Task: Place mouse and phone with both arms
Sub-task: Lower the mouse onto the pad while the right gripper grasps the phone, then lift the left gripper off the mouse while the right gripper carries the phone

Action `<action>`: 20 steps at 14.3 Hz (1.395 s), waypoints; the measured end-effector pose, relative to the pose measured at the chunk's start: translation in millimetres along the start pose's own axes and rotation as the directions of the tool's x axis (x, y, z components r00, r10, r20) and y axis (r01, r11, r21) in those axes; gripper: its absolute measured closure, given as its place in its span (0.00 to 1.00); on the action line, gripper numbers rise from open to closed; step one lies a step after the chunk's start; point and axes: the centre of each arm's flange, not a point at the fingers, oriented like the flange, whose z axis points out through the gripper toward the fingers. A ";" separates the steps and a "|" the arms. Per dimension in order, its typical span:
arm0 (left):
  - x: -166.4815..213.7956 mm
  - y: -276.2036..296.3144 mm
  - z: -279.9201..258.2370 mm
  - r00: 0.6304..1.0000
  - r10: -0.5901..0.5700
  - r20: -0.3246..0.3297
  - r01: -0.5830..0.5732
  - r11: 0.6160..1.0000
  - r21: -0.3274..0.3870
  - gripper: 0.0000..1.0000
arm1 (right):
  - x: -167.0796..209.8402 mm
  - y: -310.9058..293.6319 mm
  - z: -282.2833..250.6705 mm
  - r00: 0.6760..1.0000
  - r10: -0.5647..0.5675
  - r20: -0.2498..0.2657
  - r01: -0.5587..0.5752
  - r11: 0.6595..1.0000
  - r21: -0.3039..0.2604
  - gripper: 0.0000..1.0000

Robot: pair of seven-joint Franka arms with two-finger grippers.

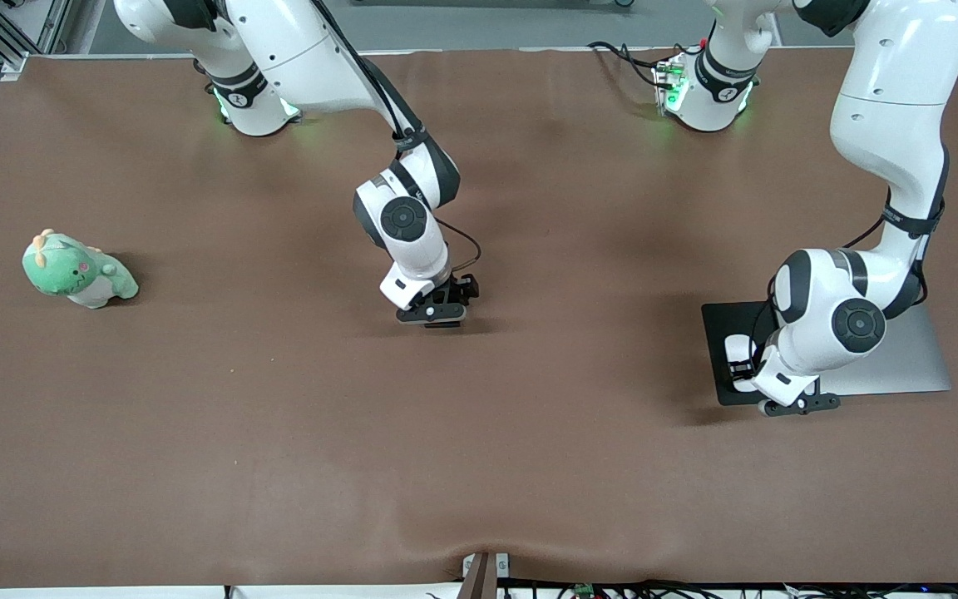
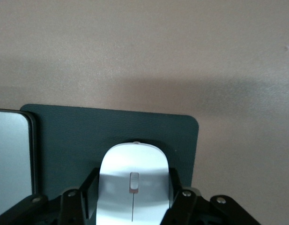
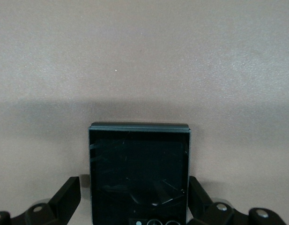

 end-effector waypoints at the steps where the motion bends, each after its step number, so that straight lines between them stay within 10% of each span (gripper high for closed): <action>1: -0.9 -0.4 1.2 1.000 0.000 0.003 0.000 1.000 0.000 0.39 | 1.7 2.0 -0.4 1.000 0.003 -0.003 -0.003 1.000 -0.002 0.07; 10: 5.6 -0.2 -20.4 0.999 -0.002 -0.035 0.001 1.000 -0.006 0.00 | 47.3 31.7 -48.2 0.997 0.080 0.016 -0.080 0.997 -0.020 0.20; 20: -24.1 57.8 -214.8 0.989 0.094 -0.112 -0.098 0.995 -0.035 0.00 | 94.5 155.4 -224.5 0.987 0.096 0.130 -0.096 0.995 -0.005 0.20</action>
